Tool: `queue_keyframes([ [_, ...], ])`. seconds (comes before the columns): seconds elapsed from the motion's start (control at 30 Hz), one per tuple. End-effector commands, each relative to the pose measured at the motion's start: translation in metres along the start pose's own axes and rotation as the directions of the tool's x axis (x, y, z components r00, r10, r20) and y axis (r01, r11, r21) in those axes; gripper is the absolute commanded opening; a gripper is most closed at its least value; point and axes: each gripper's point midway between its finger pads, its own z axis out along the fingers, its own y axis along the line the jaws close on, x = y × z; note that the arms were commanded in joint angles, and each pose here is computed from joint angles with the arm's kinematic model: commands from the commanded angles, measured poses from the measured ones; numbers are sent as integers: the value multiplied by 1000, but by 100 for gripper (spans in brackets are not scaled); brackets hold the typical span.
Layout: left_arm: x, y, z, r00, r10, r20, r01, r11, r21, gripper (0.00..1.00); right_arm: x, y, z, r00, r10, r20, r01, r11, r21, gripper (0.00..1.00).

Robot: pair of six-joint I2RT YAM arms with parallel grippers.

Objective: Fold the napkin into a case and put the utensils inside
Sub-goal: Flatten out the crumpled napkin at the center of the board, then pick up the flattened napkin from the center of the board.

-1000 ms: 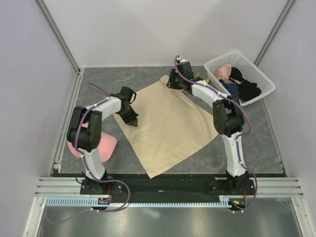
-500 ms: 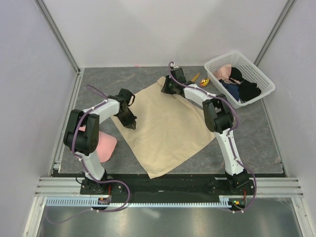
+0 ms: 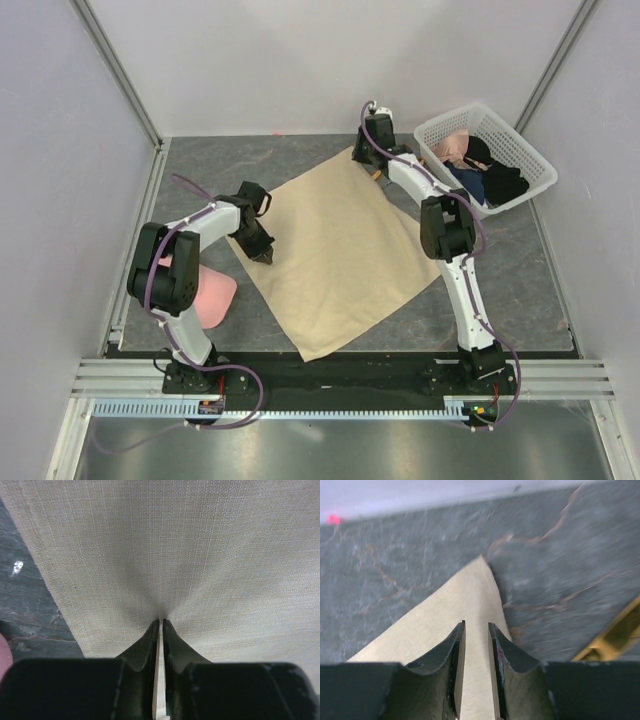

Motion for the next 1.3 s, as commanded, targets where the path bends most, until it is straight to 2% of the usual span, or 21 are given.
queue_keyframes([
  [0.0, -18, -3, -26, 997, -11, 81, 9, 999, 33, 12, -106, 5, -61, 980, -72, 186, 64, 997, 45, 33],
  [0.03, -20, -4, -30, 996, -1, 91, -2, 999, 38, 13, -116, 14, -75, 980, -63, 190, 61, 998, 12, 34],
  [0.13, -29, -12, -40, 993, 16, 115, -23, 998, 61, 13, -115, 8, -109, 990, -54, 129, 48, 998, 48, 40],
  [0.17, -30, -14, -41, 994, 18, 110, -25, 997, 69, 13, -90, -4, -114, 998, -42, 42, 39, 996, 80, 43],
  [0.23, -35, -18, -38, 994, 9, 105, -17, 997, 74, 15, -60, -18, -140, 997, 42, -59, -37, 996, 77, 48],
  [0.3, -35, -24, -33, 997, 4, 76, -10, 996, 86, 15, -44, -44, -162, 988, 119, -104, -105, 986, 127, 48],
  [0.33, -36, -21, -21, 998, 2, 55, -5, 998, 60, 14, -49, -47, -189, 986, 141, -93, -128, 983, 131, 49],
  [0.37, -39, -20, -16, 999, 3, 51, -6, 999, 49, 14, -12, -64, -196, 971, 169, -167, -140, 975, 173, 50],
  [0.57, -67, -22, 24, 1000, 4, -3, -4, 1000, 11, 14, 42, -135, -279, 952, 202, -231, -103, 919, 380, 71],
  [0.67, -93, -23, 27, 1000, 11, 21, -11, 1000, -10, 14, 67, -162, -305, 936, 235, -262, -88, 876, 474, 71],
  [0.8, -130, -32, 3, 990, 57, 128, -56, 998, -16, 15, 90, -183, -321, 920, 281, -274, -100, 843, 529, 67],
  [0.83, -132, -35, -3, 987, 82, 139, -82, 997, -9, 18, 95, -190, -324, 919, 283, -276, -91, 830, 550, 65],
  [0.93, -119, -48, -35, 981, 124, 148, -133, 989, 56, 27, 107, -199, -325, 906, 301, -298, -82, 816, 573, 60],
  [1.0, -87, -50, -43, 978, 170, 121, -180, 981, 75, 32, 115, -202, -327, 895, 332, -299, -103, 805, 585, 56],
  [1.03, -77, -56, -70, 969, 186, 163, -207, 971, 118, 34, 124, -203, -328, 882, 356, -308, -117, 800, 589, 51],
  [1.1, -31, -52, -79, 952, 269, 148, -286, 951, 115, 36, 135, -203, -327, 869, 373, -326, -122, 799, 589, 50],
  [1.13, -16, -53, -101, 942, 281, 186, -310, 938, 152, 39, 139, -204, -325, 865, 378, -331, -123, 798, 590, 48],
  [1.27, 56, -17, -119, 909, 367, 195, -392, 914, 108, 40, 150, -211, -321, 858, 371, -356, -91, 790, 606, 48],
])
